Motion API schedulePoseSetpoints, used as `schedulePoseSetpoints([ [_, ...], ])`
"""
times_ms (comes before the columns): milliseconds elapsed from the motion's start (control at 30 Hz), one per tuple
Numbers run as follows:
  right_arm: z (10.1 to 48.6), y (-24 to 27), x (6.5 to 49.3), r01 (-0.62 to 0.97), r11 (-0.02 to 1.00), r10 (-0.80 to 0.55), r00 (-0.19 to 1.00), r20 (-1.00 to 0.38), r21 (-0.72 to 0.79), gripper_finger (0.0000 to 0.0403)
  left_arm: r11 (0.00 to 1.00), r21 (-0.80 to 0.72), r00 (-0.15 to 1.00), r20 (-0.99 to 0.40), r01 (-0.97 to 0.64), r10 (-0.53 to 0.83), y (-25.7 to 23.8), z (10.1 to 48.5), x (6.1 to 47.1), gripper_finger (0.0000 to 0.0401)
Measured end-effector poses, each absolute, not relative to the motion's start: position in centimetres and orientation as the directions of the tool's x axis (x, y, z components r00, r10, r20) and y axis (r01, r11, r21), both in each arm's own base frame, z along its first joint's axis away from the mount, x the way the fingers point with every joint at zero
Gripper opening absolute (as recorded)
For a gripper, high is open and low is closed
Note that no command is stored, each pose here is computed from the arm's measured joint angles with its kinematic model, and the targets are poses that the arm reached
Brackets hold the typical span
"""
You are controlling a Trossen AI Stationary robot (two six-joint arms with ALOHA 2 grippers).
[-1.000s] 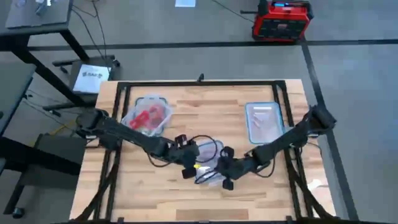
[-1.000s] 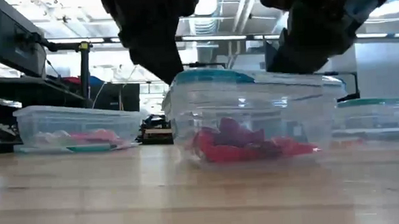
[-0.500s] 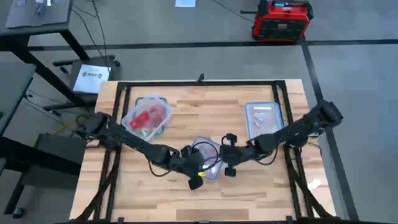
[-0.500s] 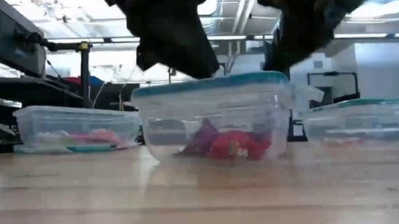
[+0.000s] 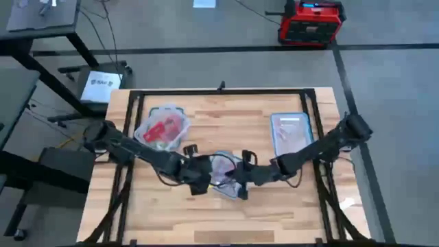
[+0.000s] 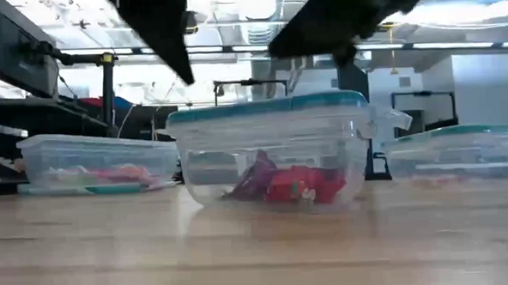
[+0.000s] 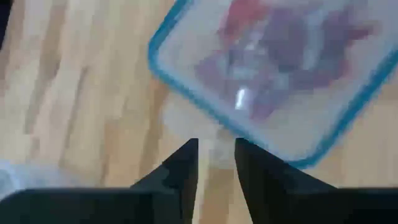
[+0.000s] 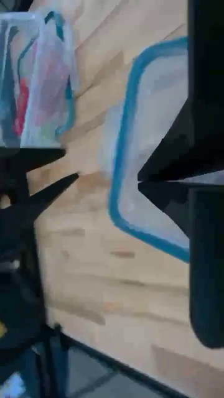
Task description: Sort candy
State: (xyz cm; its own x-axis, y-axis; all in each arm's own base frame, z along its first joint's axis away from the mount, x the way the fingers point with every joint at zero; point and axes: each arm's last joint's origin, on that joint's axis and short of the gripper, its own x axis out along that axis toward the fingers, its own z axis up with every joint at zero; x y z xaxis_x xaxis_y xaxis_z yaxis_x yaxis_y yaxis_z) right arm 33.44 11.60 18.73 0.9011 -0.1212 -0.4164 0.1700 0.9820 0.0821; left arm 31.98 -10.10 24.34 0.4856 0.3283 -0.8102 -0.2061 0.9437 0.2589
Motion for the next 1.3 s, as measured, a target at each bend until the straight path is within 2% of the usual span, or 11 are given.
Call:
schedulePoseSetpoints([
  [167, 15.0, 10.7, 35.3, 0.227, 0.965, -0.152, 0.896, -0.418, 0.135, 0.0, 0.965, 0.229, 0.536, -0.802, -0.129, 0.262, -8.8, 20.9, 32.3, 0.0093],
  [367, 13.4, 9.8, 36.2, 0.266, 0.956, -0.193, 0.889, -0.416, 0.123, 0.0, 0.981, 0.139, 0.587, -0.786, -0.134, 0.192, -7.2, 17.6, 32.2, 0.0093],
  [500, 12.4, 9.7, 36.3, 0.268, 0.959, -0.201, 0.874, -0.442, 0.094, 0.0, 0.993, 0.056, 0.644, -0.757, -0.105, 0.111, -7.1, 17.0, 32.3, 0.0093],
  [733, 12.1, 9.9, 36.1, 0.249, 0.966, -0.191, 0.868, -0.459, 0.07, 0.0, 0.995, 0.063, 0.656, -0.747, -0.083, 0.102, -7.3, 17.1, 32.3, 0.0093],
  [967, 11.9, 9.9, 36.0, 0.194, 0.978, -0.134, 0.858, -0.495, 0.072, 0.0, 0.988, 0.008, 0.699, -0.708, 0.152, -0.102, -8.0, 16.8, 33.5, 0.0093],
  [1167, 11.9, 10.0, 36.0, 0.166, 0.985, -0.12, 0.86, -0.497, 0.048, 0.0, 0.975, 0.034, 0.669, -0.733, 0.219, -0.125, -8.5, 16.6, 35.0, 0.0093],
  [1300, 12.0, 10.3, 35.9, 0.149, 0.988, -0.116, 0.86, -0.498, 0.027, 0.0, 0.988, 0.005, 0.603, -0.793, 0.153, -0.09, -8.3, 16.7, 34.9, 0.0093],
])
